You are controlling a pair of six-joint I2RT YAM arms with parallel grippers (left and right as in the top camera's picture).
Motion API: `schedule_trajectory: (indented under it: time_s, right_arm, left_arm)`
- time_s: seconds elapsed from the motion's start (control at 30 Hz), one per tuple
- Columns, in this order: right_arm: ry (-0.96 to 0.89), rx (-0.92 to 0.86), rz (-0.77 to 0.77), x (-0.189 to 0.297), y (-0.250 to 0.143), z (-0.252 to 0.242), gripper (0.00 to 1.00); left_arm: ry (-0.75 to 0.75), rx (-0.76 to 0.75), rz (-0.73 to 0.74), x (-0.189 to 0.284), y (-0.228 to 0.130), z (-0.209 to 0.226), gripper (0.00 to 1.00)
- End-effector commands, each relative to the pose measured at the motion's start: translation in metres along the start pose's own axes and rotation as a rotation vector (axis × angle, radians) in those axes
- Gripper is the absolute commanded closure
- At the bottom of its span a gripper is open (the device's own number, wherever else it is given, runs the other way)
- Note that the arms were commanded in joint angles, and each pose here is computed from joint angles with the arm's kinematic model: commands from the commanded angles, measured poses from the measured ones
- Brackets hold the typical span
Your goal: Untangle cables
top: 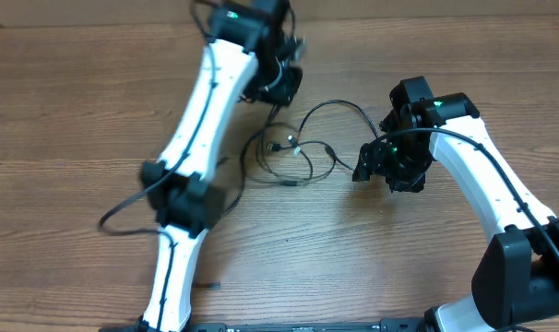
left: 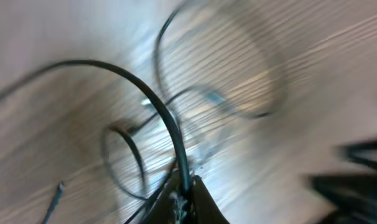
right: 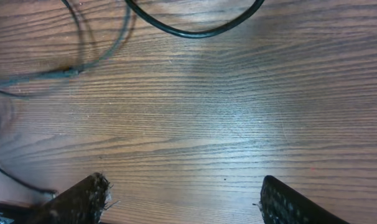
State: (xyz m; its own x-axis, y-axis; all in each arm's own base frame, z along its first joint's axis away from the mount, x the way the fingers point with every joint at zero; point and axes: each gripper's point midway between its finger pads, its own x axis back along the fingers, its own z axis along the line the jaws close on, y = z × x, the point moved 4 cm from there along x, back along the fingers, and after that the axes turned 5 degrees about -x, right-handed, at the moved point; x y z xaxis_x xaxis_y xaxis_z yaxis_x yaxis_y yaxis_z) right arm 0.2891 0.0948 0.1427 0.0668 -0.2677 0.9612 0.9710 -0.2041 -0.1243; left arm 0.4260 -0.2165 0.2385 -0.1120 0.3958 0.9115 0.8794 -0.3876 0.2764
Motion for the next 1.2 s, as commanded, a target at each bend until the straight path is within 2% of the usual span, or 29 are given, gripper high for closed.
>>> schedule_trajectory:
  time_s: [0.0, 0.23, 0.5, 0.6, 0.9, 1.03, 1.17]
  right_arm:
    - [0.029, 0.019, 0.001, 0.001, 0.002, 0.005, 0.23]
    - [0.322, 0.132, 0.026, 0.008, 0.002, 0.045, 0.23]
    - [0.827, 0.411, 0.043, 0.045, -0.009, 0.101, 0.22]
    - [0.888, 0.444, 0.043, 0.051, -0.011, 0.107, 0.21]
    - [0.909, 0.524, 0.026, 0.049, -0.016, 0.13, 0.2]
    - [0.939, 0.489, -0.006, 0.056, -0.005, 0.145, 0.26]
    - [0.997, 0.417, -0.053, 0.071, 0.013, 0.16, 0.26]
  left_arm:
    - [-0.179, -0.064, -0.241, 0.09, 0.007, -0.034, 0.96]
    - [-0.293, -0.124, -0.45, 0.171, -0.001, -0.052, 0.96]
    - [-0.407, -0.2, -0.534, 0.203, -0.007, -0.072, 0.96]
    - [-0.406, -0.196, -0.529, 0.202, -0.007, -0.072, 0.96]
    - [-0.432, -0.225, -0.51, 0.197, -0.009, -0.088, 0.96]
    - [-0.445, -0.217, -0.49, 0.195, -0.011, -0.094, 0.96]
    - [-0.447, -0.209, -0.47, 0.192, -0.015, -0.096, 0.96]
